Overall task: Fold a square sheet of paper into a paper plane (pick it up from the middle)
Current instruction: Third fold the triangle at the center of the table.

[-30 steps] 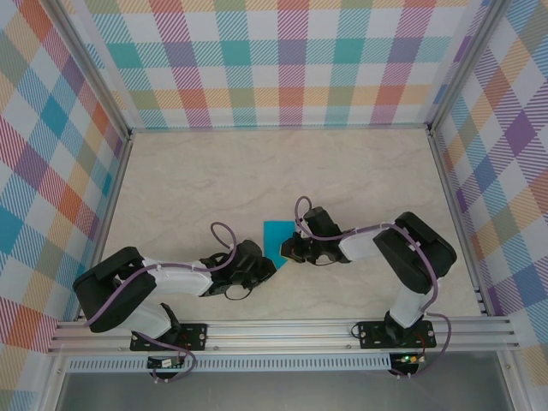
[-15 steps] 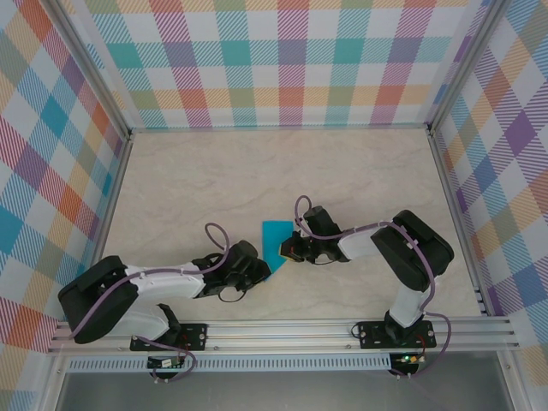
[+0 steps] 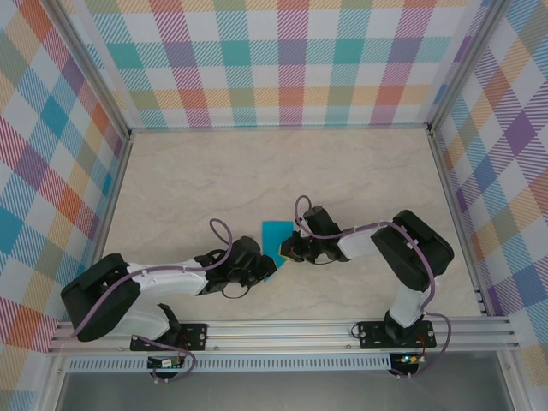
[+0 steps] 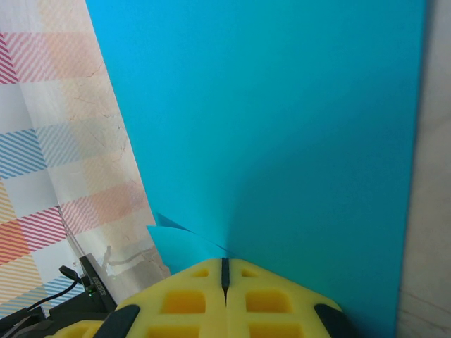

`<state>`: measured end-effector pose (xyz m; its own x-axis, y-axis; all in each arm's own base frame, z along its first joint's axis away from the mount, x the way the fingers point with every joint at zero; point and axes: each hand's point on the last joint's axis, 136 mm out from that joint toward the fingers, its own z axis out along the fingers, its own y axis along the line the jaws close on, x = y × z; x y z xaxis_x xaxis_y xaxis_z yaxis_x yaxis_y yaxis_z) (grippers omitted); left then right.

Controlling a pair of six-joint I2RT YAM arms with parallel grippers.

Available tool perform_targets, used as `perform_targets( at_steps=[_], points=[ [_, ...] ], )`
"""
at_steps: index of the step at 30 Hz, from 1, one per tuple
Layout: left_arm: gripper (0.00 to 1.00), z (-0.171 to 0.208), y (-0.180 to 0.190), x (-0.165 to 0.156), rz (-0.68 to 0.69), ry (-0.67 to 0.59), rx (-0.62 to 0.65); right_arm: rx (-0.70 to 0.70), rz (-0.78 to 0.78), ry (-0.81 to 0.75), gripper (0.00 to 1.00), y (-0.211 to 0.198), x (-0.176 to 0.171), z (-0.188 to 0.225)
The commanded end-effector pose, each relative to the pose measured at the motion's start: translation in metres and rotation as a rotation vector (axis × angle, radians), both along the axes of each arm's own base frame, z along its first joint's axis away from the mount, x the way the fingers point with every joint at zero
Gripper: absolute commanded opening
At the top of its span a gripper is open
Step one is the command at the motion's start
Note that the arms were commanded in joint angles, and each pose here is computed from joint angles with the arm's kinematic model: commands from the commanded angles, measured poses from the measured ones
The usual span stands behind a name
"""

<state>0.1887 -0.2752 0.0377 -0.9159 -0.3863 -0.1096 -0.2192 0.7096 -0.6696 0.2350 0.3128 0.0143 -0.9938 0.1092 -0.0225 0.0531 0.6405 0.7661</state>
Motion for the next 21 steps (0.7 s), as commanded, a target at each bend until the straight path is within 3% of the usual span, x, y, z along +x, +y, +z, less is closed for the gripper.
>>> perform_targets(
  at_steps=[1, 10, 21],
  points=[
    [0.27, -0.001, -0.011, 0.005, -0.015, 0.006, -0.033, -0.163, -0.035, 0.092, 0.03, -0.026, -0.015, -0.042],
    [0.26, -0.042, 0.025, -0.022, 0.046, 0.138, 0.071, -0.182, -0.04, 0.098, 0.03, -0.029, -0.016, -0.046],
    [0.28, -0.022, 0.049, -0.036, 0.019, 0.094, 0.093, -0.213, -0.047, 0.108, 0.04, -0.033, -0.016, -0.047]
  ],
)
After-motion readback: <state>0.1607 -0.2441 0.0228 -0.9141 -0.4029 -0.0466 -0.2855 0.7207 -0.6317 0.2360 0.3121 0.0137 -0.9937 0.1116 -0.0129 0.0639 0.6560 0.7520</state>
